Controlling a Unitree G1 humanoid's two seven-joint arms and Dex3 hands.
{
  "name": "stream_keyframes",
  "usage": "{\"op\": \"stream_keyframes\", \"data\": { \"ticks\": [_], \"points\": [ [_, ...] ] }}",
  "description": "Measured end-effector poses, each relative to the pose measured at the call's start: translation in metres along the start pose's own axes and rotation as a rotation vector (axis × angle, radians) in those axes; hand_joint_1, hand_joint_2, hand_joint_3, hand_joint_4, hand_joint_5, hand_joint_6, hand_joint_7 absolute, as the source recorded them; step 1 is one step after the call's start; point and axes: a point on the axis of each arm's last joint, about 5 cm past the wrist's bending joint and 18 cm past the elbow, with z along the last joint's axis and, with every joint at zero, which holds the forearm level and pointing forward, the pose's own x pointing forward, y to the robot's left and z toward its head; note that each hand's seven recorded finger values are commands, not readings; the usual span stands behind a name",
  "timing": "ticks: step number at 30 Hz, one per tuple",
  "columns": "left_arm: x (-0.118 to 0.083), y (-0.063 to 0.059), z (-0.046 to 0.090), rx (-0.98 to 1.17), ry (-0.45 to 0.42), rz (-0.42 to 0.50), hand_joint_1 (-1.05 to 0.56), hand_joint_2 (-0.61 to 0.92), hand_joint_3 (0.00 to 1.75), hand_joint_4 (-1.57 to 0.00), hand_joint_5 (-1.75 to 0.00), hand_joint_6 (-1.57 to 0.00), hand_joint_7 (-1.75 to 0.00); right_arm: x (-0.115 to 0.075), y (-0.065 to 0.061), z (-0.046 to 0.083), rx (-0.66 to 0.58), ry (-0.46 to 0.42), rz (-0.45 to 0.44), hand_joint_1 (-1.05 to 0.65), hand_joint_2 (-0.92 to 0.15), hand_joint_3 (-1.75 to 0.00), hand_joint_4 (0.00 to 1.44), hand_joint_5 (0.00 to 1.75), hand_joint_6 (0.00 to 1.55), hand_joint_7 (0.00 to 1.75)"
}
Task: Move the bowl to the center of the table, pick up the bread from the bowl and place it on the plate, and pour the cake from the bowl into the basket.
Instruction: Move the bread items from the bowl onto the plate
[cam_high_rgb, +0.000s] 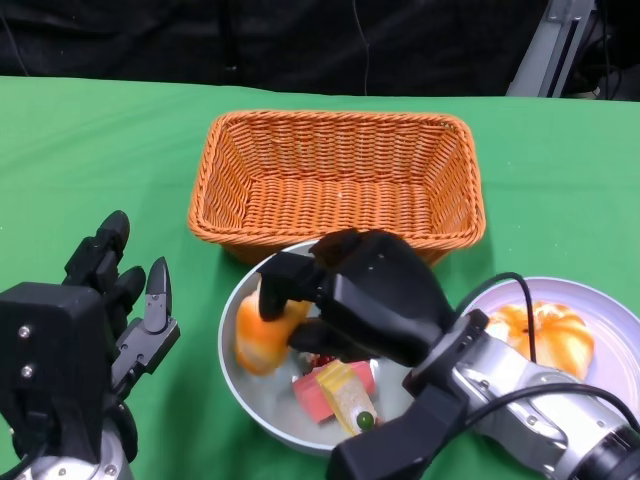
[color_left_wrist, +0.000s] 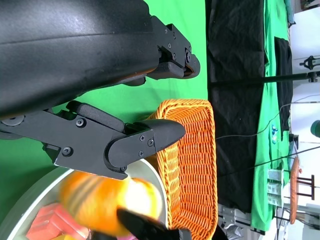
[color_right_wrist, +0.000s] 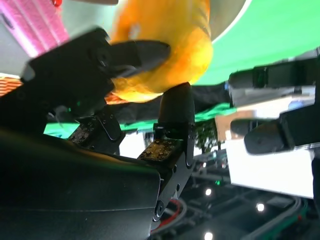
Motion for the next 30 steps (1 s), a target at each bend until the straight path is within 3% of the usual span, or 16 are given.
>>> {"op": "stream_keyframes", "data": {
  "ticks": [13,17,19,20,28,30],
  "points": [
    [0.001,0.002,0.000,0.004,-0.008,0.000,-0.43,0.92,0.69,0.00,-0.45,-0.31,-0.02,-0.005,-0.020,0.004,0.028,-0.056,-0.164,-0.11,-0.22,-1.35,1.06,1.75,0.77,1.75],
    [0.001,0.004,0.001,0.013,-0.009,-0.015,-0.42,0.92,0.74,0.00,-0.42,-0.28,-0.01,-0.008,-0.028,0.006,0.023,-0.064,-0.184,-0.11,-0.20,-1.36,1.06,1.75,0.77,1.75],
    [0.001,0.004,0.001,0.019,-0.012,-0.023,-0.43,0.92,0.74,0.00,-0.43,-0.28,0.00,-0.010,-0.032,0.007,0.022,-0.061,-0.188,-0.12,-0.24,-1.27,1.05,1.75,0.76,1.75],
    [0.001,0.005,0.001,0.022,-0.012,-0.024,-0.42,0.92,0.73,0.00,-0.42,-0.28,-0.01,-0.015,-0.038,0.007,0.019,-0.058,-0.206,-0.10,-0.21,-1.27,1.05,1.75,0.76,1.75],
    [0.001,0.006,0.001,0.015,-0.016,-0.030,-0.41,0.92,0.72,0.00,-0.40,-0.29,-0.01,-0.029,-0.052,0.005,-0.018,-0.043,-0.247,-0.10,-0.19,-1.30,1.05,1.75,0.79,1.75],
    [0.001,0.006,0.001,0.008,-0.020,-0.036,-0.43,0.92,0.71,0.00,-0.46,-0.29,-0.01,-0.033,-0.055,0.004,-0.014,-0.042,-0.251,-0.11,-0.19,-1.33,1.04,1.75,0.78,1.75]
  ]
}}
